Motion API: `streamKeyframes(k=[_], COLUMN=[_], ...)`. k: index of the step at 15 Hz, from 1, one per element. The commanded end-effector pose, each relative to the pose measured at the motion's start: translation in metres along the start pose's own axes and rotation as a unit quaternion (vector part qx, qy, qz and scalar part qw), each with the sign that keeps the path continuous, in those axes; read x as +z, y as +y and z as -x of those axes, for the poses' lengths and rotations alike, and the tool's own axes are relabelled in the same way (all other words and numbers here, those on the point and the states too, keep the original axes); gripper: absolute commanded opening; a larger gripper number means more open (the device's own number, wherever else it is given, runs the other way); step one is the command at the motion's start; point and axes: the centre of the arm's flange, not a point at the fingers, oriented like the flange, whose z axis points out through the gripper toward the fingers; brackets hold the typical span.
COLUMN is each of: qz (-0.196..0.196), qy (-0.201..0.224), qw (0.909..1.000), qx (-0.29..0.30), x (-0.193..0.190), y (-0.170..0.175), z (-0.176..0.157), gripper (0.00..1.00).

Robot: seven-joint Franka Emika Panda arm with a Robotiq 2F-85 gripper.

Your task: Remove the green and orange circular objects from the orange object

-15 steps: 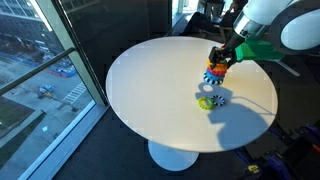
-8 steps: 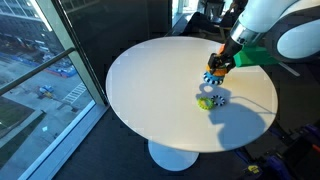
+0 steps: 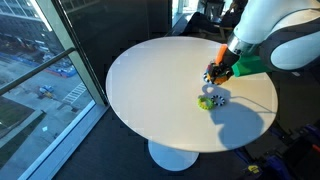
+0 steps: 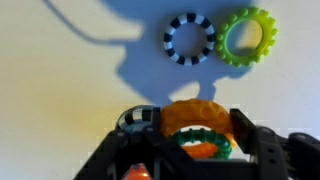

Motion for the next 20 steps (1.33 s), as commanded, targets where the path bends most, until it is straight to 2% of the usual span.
streamKeyframes(k=[1,12,14,16,17,20], qz=[0.008,0.039,0.046,0.052,0.054,0.063], qy=[-0.002,-0.038,-0.043,-0.049,-0.051,-0.054], qw=[1.0000,0.9985,0.9980,0.9974,0.9971,0.9963], qx=[-0.003,-0.008,-0.010,-0.014,-0.015,-0.021], x=[0.015,0.059,0.063,0.065,0.065,0.065], y=[-0.001,0.003,0.004,0.005,0.006,0.008], z=[0.000,0.010,0.012,0.014,0.014,0.015], gripper=[0.69,0.70,0.76,0.94,1.00,1.00])
